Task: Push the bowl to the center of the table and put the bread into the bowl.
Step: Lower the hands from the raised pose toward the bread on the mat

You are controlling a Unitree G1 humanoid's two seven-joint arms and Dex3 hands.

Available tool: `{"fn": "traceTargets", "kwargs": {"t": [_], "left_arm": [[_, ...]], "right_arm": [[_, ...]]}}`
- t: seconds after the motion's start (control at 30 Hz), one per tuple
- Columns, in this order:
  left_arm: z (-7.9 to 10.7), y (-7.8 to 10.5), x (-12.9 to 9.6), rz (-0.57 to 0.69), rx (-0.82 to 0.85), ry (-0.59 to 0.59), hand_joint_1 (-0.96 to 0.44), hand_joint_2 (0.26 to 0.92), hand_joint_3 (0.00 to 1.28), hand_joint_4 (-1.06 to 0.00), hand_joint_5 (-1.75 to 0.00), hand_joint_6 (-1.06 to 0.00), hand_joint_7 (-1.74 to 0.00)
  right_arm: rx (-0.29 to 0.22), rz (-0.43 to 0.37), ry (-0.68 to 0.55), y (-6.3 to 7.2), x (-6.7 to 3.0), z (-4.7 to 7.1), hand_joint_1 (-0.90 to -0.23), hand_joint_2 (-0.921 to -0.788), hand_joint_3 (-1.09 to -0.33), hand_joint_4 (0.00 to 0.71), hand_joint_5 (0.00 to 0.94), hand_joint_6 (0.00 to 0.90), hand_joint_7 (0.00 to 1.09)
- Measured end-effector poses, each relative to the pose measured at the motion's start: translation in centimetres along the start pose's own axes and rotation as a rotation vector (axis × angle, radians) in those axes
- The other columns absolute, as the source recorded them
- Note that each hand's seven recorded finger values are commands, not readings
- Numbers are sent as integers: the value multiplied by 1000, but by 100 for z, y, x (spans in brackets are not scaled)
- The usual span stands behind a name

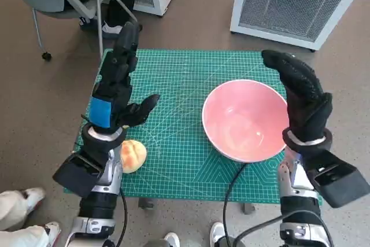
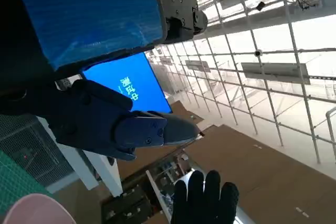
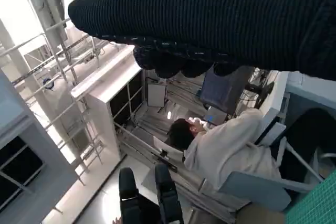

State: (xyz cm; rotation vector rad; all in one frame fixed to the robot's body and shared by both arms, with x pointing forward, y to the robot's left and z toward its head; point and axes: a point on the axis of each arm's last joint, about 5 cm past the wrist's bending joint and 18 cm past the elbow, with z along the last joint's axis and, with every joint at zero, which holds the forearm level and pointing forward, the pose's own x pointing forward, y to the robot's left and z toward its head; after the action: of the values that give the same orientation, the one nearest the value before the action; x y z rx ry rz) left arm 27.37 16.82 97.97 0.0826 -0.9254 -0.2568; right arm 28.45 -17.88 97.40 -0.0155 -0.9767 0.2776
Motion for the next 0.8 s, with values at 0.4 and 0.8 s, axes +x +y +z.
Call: {"fn": "traceTargets", "kwargs": {"t": [0.4, 0.8], "left_arm": [[1, -17, -24, 11, -23, 22, -576, 921, 279, -157, -30, -276, -43], [15, -9, -71, 28, -22, 32, -601, 921, 291, -157, -14, -284, -36]], "right_arm": [[-31, -51, 14, -100, -66, -9, -518, -921, -875, -1, 465, -1, 561], [-172, -297, 167, -360, -392, -95, -466, -921, -932, 20, 466, -1, 566]]}}
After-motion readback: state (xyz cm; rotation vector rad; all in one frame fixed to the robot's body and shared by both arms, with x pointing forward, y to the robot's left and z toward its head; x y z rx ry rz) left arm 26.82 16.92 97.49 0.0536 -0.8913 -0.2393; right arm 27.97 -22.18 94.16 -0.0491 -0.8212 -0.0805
